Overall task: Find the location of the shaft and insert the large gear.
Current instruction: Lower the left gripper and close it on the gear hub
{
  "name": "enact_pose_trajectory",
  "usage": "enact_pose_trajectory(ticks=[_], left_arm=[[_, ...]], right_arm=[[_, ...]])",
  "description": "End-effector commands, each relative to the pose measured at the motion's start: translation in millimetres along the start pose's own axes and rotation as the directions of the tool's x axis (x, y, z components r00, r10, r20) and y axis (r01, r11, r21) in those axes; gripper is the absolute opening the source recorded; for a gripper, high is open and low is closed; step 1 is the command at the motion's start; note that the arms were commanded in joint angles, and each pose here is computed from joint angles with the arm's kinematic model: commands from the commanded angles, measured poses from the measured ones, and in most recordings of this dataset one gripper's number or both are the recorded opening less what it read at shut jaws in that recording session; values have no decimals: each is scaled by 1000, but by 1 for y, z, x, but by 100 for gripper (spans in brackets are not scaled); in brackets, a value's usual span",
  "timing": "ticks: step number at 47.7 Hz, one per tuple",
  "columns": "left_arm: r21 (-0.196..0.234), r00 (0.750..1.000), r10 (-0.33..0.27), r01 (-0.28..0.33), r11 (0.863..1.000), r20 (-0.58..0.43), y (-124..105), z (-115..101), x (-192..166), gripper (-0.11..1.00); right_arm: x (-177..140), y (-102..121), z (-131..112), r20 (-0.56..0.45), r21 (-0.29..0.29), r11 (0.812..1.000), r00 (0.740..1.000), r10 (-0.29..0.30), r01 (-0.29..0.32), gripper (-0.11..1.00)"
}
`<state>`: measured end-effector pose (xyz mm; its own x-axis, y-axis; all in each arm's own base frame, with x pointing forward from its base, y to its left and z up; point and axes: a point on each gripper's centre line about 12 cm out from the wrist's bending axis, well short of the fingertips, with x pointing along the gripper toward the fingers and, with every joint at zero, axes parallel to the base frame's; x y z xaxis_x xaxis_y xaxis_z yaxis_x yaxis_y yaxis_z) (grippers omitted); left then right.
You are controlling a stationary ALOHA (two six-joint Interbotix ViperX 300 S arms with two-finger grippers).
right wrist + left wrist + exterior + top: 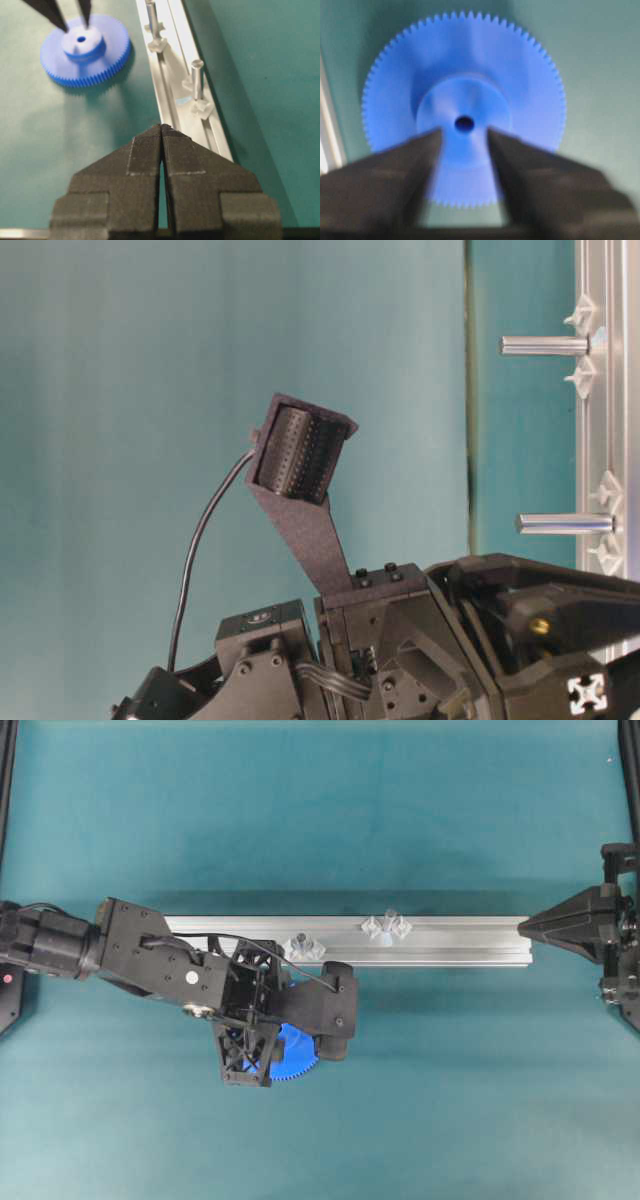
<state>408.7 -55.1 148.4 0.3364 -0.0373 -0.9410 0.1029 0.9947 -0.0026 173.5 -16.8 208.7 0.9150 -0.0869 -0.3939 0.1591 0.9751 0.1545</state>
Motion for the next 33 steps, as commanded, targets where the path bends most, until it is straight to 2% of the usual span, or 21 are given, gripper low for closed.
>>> enact_pose_trajectory(ticks=[1,4,7,20,33], left_arm=[[5,999,-1,1,1000,32,-3,8,-7,73],[-7,1000,-2,2,1000,29,-2,8,-5,87],[-15,1000,-1,2,1000,26,-3,8,-4,94],[-30,1000,-2,3,1000,28,-2,8,-3,93],[-27,1000,-1,1,1000,25,-2,8,2,93]], right_arm=[[0,0,4,9,8,1000,1000,0,0,-1],[0,0,3,8,9,1000,1000,-2,2,-1],[0,0,3,8,9,1000,1000,-2,2,-1],[0,0,3,11,9,1000,1000,-1,1,-1],[0,0,3,12,8,1000,1000,0,0,-1]])
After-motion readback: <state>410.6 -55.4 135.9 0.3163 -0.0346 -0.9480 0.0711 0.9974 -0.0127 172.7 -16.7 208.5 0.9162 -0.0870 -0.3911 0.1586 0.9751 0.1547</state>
